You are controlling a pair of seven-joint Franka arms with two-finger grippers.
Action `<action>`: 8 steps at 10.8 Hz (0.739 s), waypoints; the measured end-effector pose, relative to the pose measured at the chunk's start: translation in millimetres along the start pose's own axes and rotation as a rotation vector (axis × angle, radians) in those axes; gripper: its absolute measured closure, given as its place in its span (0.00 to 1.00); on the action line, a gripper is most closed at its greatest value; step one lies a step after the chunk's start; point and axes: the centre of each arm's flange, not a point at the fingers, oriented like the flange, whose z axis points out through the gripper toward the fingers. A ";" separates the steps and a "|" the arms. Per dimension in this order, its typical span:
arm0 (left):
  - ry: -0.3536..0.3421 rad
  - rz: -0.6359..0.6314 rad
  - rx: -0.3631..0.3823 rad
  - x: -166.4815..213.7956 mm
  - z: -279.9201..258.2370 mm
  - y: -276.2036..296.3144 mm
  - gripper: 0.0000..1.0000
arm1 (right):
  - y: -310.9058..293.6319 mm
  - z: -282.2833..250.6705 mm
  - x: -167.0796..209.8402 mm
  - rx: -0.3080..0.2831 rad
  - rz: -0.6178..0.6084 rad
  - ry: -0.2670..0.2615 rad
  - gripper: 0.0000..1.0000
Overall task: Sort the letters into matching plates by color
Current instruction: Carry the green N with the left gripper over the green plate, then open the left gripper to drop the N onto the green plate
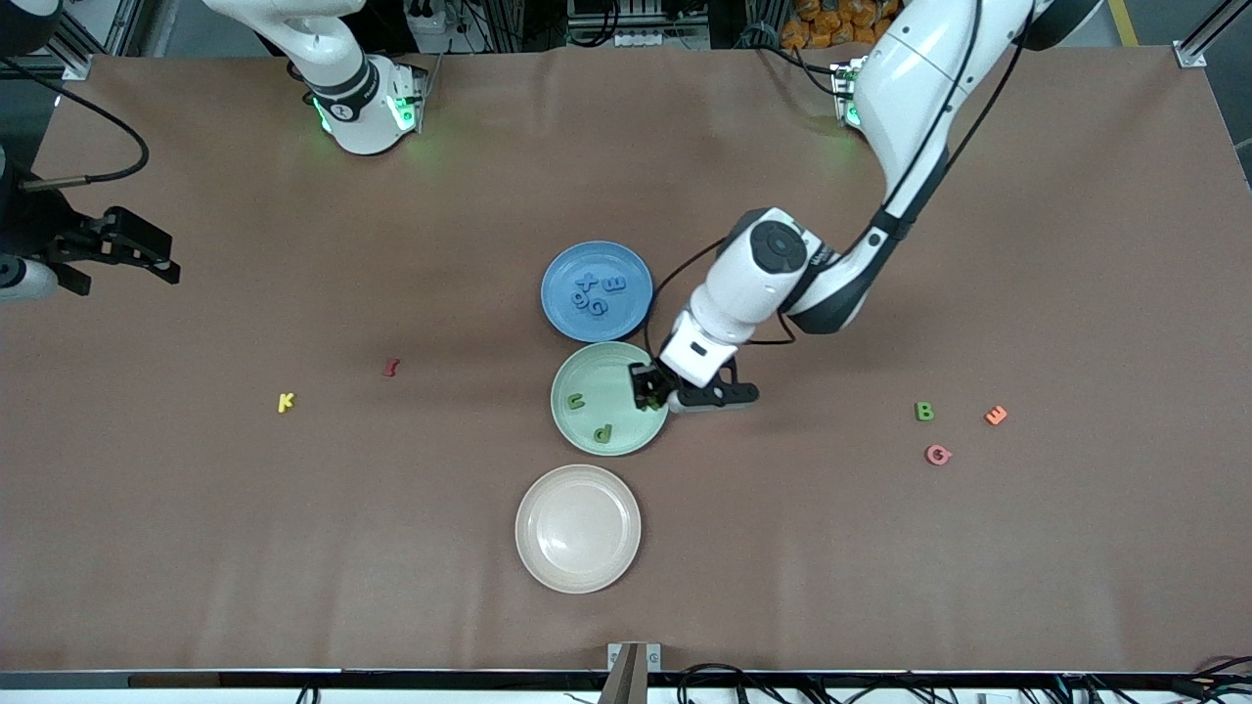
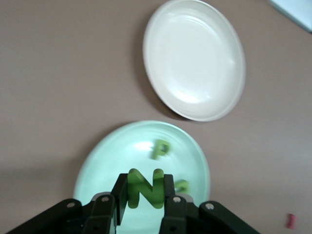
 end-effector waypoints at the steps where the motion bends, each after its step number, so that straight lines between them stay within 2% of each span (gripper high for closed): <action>1: 0.004 -0.004 -0.027 -14.3 3.4 12.1 0.67 | -0.9 0.2 -0.5 0.000 -0.002 -0.002 0.00; 3: 0.002 -0.001 -0.043 -25.5 12.0 16.5 0.64 | -1.5 0.6 -1.2 0.000 -0.003 -0.003 0.00; 8: 0.039 -0.035 -0.045 3.6 5.7 2.5 0.01 | -0.9 4.6 -1.6 0.001 -0.002 -0.012 0.00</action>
